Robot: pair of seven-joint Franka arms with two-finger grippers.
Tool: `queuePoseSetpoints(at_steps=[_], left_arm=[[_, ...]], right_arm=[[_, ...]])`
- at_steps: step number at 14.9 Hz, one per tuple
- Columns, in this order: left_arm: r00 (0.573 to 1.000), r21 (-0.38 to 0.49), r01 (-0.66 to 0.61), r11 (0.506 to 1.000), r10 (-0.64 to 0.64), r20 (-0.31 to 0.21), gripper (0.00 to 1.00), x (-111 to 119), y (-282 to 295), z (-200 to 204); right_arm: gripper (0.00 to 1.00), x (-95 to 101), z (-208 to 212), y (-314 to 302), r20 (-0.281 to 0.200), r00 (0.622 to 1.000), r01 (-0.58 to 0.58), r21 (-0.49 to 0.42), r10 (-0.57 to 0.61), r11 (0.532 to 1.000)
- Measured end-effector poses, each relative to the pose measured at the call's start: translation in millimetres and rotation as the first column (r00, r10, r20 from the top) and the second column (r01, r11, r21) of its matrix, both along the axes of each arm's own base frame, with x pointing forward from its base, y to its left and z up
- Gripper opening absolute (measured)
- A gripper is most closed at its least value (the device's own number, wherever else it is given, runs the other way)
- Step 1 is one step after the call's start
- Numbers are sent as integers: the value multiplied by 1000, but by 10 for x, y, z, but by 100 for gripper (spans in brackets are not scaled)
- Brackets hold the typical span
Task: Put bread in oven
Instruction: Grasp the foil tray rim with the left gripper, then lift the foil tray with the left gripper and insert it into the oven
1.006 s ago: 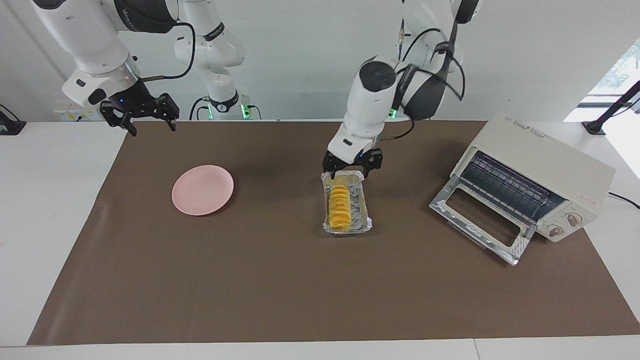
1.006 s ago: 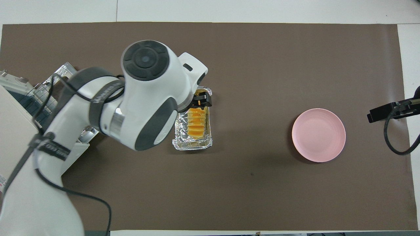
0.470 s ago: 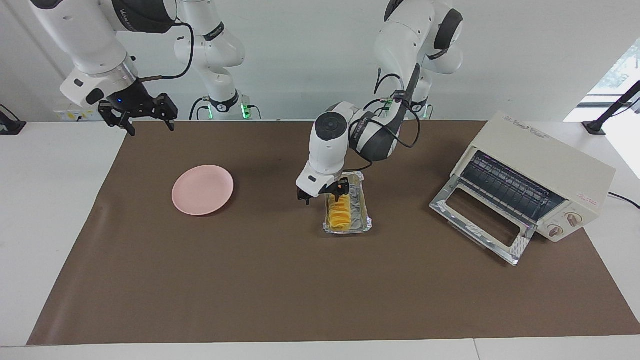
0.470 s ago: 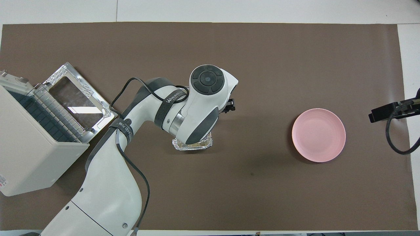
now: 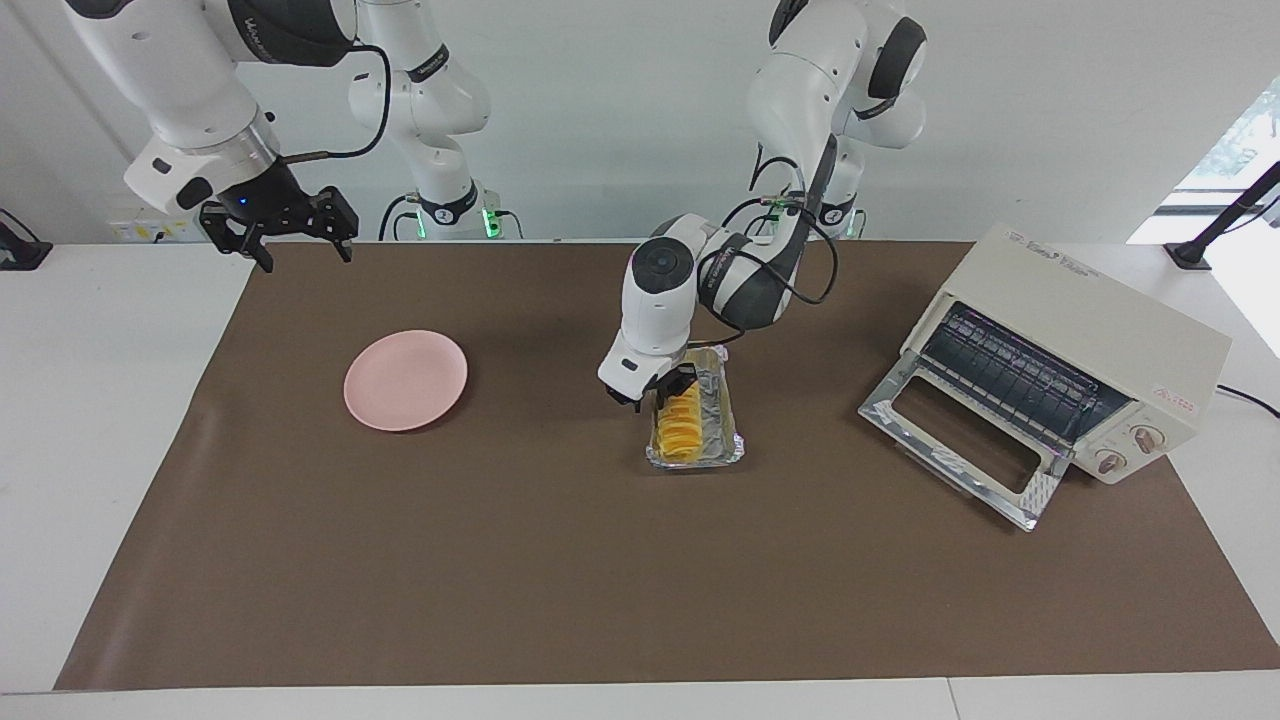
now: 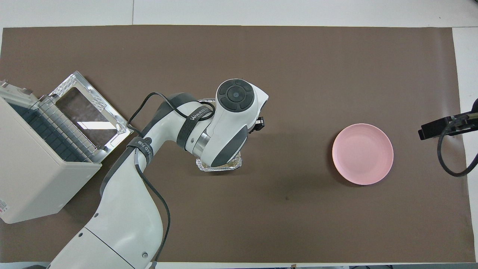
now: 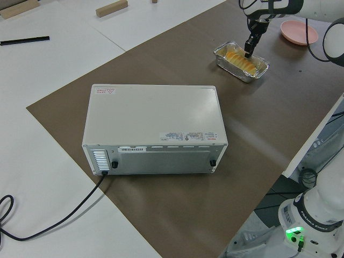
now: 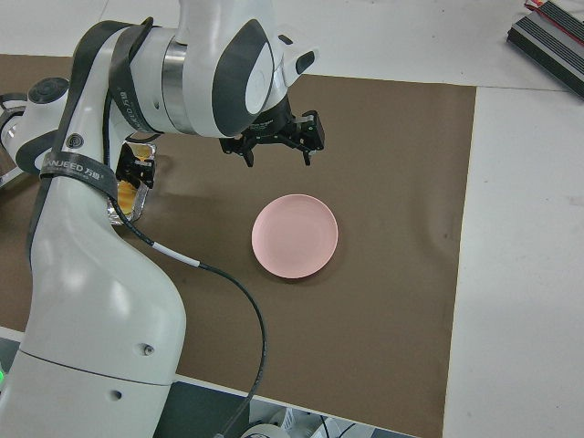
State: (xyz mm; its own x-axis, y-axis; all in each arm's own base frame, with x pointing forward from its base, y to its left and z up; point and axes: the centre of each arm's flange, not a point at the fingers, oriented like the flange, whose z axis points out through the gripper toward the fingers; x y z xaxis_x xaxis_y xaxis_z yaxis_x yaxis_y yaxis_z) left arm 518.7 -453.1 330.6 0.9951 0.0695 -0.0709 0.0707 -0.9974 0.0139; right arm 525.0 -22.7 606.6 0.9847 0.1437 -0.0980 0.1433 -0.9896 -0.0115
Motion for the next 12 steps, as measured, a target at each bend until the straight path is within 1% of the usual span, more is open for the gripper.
queuePoseSetpoints(at_steps=[1, 2, 3, 5, 6, 10, 12], left_arm=[[1000, 2, -3, 1000, 3, -2, 32, -13, 4, -10], [1000, 3, -11, 1000, 11, -2, 32, -29, -1, -12], [1000, 4, -23, 1000, 23, -2, 29, -45, -12, -9], [999, 4, -35, 999, 35, -1, 6, -62, -27, 2], [999, 4, -38, 999, 38, -1, 1, -63, -25, 0], [998, 5, -58, 998, 58, 1, 1, -22, 12, 41], [996, 16, -85, 996, 85, 3, 1, 98, 90, 219]], right_arm=[[100, 0, 0, 0, 0, 1000, 0, 0, 0, 1000], [100, 0, 0, 0, 0, 1000, 0, 0, 0, 1000], [100, 0, 0, 0, 0, 1000, 0, 0, 0, 1000], [100, 0, 0, 0, 0, 1000, 0, 0, 0, 1000], [100, 0, 0, 0, 0, 1000, 0, 0, 0, 1000], [100, 0, 0, 0, 0, 1000, 0, 0, 0, 1000], [100, 0, 0, 0, 0, 1000, 0, 0, 0, 1000]])
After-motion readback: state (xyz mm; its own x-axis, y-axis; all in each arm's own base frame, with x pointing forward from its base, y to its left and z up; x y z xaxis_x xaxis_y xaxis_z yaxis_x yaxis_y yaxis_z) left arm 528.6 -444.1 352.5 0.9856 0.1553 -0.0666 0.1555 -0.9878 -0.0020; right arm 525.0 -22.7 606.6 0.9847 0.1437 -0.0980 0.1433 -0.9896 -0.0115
